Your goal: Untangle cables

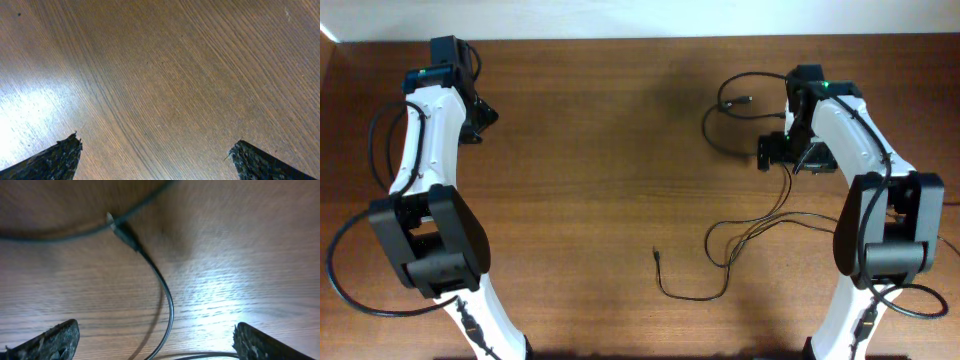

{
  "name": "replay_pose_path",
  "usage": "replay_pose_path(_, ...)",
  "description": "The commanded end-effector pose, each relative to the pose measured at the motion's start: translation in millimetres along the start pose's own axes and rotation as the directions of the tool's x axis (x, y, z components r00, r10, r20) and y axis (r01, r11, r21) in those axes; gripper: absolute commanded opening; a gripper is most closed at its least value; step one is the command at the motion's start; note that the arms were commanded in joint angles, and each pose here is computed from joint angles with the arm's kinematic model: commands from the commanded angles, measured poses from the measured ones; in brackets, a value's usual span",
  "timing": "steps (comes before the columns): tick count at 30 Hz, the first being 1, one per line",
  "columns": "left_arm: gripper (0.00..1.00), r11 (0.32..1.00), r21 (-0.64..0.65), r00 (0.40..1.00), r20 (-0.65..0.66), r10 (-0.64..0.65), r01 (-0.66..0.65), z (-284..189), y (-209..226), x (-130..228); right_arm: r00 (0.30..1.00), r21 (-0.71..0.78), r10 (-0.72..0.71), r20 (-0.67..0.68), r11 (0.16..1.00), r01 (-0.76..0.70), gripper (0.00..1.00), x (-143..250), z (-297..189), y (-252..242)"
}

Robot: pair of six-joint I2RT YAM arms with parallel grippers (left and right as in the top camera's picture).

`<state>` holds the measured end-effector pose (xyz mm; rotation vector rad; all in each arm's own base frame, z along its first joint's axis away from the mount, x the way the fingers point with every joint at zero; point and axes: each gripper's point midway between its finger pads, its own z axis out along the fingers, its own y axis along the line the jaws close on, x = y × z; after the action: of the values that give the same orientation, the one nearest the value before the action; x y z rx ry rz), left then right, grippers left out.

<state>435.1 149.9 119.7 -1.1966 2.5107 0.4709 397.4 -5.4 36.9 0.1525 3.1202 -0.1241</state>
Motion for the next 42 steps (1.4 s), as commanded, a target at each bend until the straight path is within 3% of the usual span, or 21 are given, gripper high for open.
replay_pose_path(1, 0.99, 1.0, 0.008, 1.0, 0.016, -0.018, 0.018, -8.4, 3.0, -3.3, 1.0, -0.031, -0.017, -0.009, 0.999, 0.016, 0.99, 12.0, 14.4, 7.5)
replay_pose_path(3, 0.99, 1.0, 0.008, 1.0, 0.017, -0.018, 0.018, -8.6, 3.0, -3.5, 1.0, -0.044, -0.017, -0.012, 0.999, 0.016, 0.96, 15.1, 21.2, 9.9)
replay_pose_path(4, 0.99, 1.0, 0.008, 1.0, 0.016, -0.018, 0.018, -8.5, 3.0, -3.4, 1.0, -0.046, -0.017, -0.013, 0.999, 0.016, 0.84, 16.2, 23.7, 10.3)
replay_pose_path(7, 0.99, 1.0, 0.008, 1.0, 0.016, -0.018, 0.018, -8.5, 3.0, -3.4, 1.0, -0.047, -0.016, -0.007, 0.999, 0.016, 0.59, 14.7, 23.7, 10.5)
replay_pose_path(9, 0.99, 1.0, 0.008, 1.0, 0.017, -0.018, 0.018, -8.6, 3.0, -3.5, 1.0, -0.047, -0.015, 0.0, 0.999, 0.015, 0.34, 13.0, 23.7, 10.7)
replay_pose_path(13, 0.99, 1.0, 0.008, 1.0, 0.016, -0.018, 0.018, -8.5, 3.0, -3.4, 1.0, -0.048, -0.015, 0.001, 0.999, 0.015, 0.04, 12.9, 23.7, 10.8)
replay_pose_path(17, 0.99, 1.0, 0.008, 1.0, 0.017, -0.018, 0.018, -8.6, 3.0, -3.5, 1.0, -0.159, -0.019, -0.017, 0.987, 0.016, 0.04, 17.2, 22.1, 31.9)
replay_pose_path(24, 0.99, 1.0, 0.008, 1.0, 0.016, -0.018, 0.018, -8.5, 3.0, -3.4, 0.983, -0.159, -0.182, -0.004, 0.971, 0.179, 0.04, 32.1, 17.3, 91.0)
replay_pose_path(33, 0.99, 1.0, 0.008, 1.0, 0.017, -0.018, 0.018, -8.6, 3.0, -3.5, 0.884, -0.155, -0.465, 0.047, 0.871, 0.466, 0.04, 78.1, 8.2, 194.5)
replay_pose_path(42, 0.99, 1.0, 0.008, 1.0, 0.017, -0.018, 0.018, -8.6, 3.0, -3.5, 0.827, -0.155, -0.557, 0.074, 0.813, 0.561, 0.04, 101.5, 4.7, 231.1)
